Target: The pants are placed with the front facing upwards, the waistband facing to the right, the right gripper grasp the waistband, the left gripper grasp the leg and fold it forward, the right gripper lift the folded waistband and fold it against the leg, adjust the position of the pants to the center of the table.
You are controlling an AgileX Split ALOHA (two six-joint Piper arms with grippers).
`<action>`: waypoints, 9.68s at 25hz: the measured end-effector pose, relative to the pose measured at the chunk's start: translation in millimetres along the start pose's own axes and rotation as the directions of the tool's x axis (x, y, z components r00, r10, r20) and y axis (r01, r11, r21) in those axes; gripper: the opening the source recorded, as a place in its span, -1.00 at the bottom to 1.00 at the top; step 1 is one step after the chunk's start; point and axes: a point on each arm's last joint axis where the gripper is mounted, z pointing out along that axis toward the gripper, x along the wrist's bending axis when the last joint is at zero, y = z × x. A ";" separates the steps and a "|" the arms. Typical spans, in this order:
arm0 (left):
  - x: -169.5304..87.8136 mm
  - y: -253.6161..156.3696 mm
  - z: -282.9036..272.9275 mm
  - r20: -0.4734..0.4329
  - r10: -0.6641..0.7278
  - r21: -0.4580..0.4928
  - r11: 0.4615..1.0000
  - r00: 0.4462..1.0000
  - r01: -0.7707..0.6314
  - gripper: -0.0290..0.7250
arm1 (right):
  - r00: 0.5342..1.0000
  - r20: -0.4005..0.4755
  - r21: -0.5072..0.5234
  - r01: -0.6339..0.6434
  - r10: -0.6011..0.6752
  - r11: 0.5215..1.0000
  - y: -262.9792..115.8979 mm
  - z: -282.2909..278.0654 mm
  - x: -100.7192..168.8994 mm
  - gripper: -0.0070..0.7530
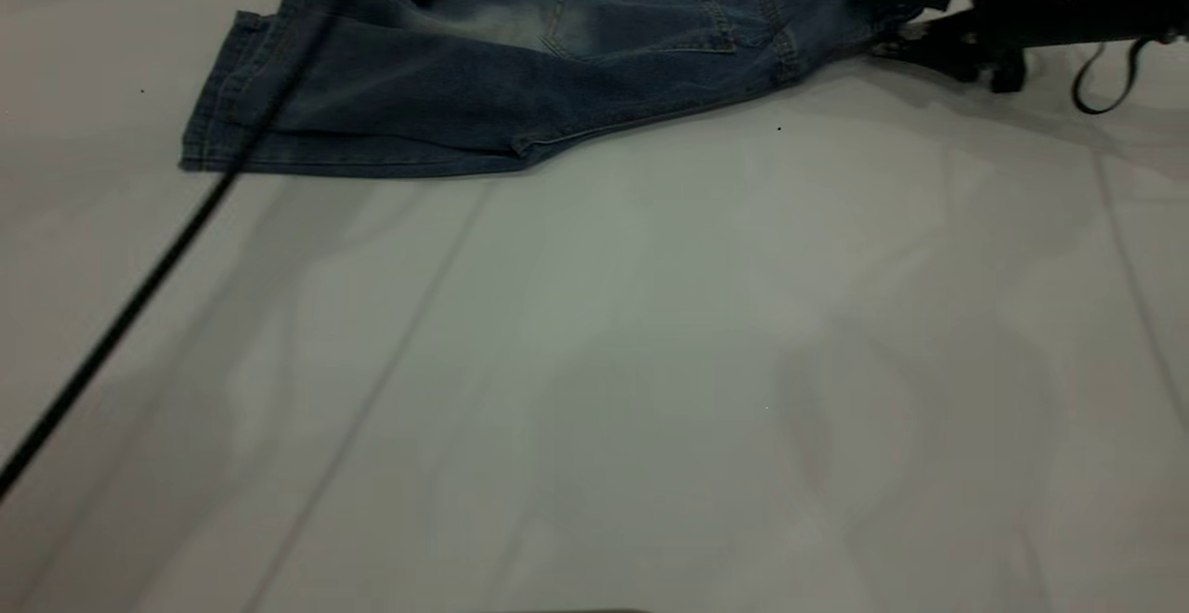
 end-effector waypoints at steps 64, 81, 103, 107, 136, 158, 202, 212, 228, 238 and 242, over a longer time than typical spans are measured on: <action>-0.6 33.3 8.1 -0.023 0.036 0.151 0.988 0.999 -0.032 0.61 | 0.921 -0.029 0.277 0.380 -0.387 0.883 -20.2 23.3 227.8 -0.79; 46.2 -23.3 79.9 -0.046 -0.076 0.309 0.947 0.996 0.087 0.61 | 0.880 -0.088 0.244 0.473 -0.466 0.847 -70.4 65.1 268.4 -0.79; 65.9 48.2 -39.9 -0.129 -0.088 0.057 0.994 0.988 0.096 0.61 | 0.865 0.001 0.116 0.499 -0.502 0.859 -115.6 127.3 241.7 -0.79; 69.8 68.5 -90.3 -0.151 -0.110 -0.067 0.993 0.982 0.101 0.61 | 0.869 0.012 0.133 0.489 -0.495 0.862 -119.4 136.5 227.9 -0.78; 56.8 76.4 -113.0 -0.001 -0.203 -0.124 0.972 0.979 0.201 0.61 | 0.870 -0.196 0.308 0.493 -0.453 0.814 -114.0 148.7 218.0 0.56; 35.3 -27.1 53.4 0.334 0.559 0.196 0.746 0.759 -0.636 0.61 | 0.849 0.130 0.671 0.304 -0.512 0.676 -62.4 48.7 252.6 0.56; -45.2 70.0 -117.2 -0.071 0.040 0.019 0.999 0.997 -0.038 0.61 | 0.791 0.159 0.499 0.452 -0.590 0.740 -6.8 -38.4 368.2 0.55; -35.5 6.1 -236.4 -0.133 0.042 0.047 0.998 0.990 -0.036 0.61 | 0.739 0.154 0.380 0.569 -0.656 0.730 -46.1 -163.7 445.5 0.55; -49.6 -148.7 -397.2 0.018 -0.130 -0.193 0.972 0.991 0.131 0.61 | 0.669 0.163 0.414 0.621 -0.725 0.666 -202.9 -312.4 383.3 0.55; -63.4 -264.8 -355.6 0.018 -0.081 -0.058 0.995 0.997 0.082 0.61 | 0.614 0.397 0.374 0.571 -0.683 0.731 -265.4 -351.1 299.3 0.55; -66.7 -289.3 -339.7 0.018 -0.078 -0.013 0.997 0.997 0.078 0.61 | 0.578 0.449 0.335 0.597 -0.681 0.728 -278.8 -359.9 278.7 0.55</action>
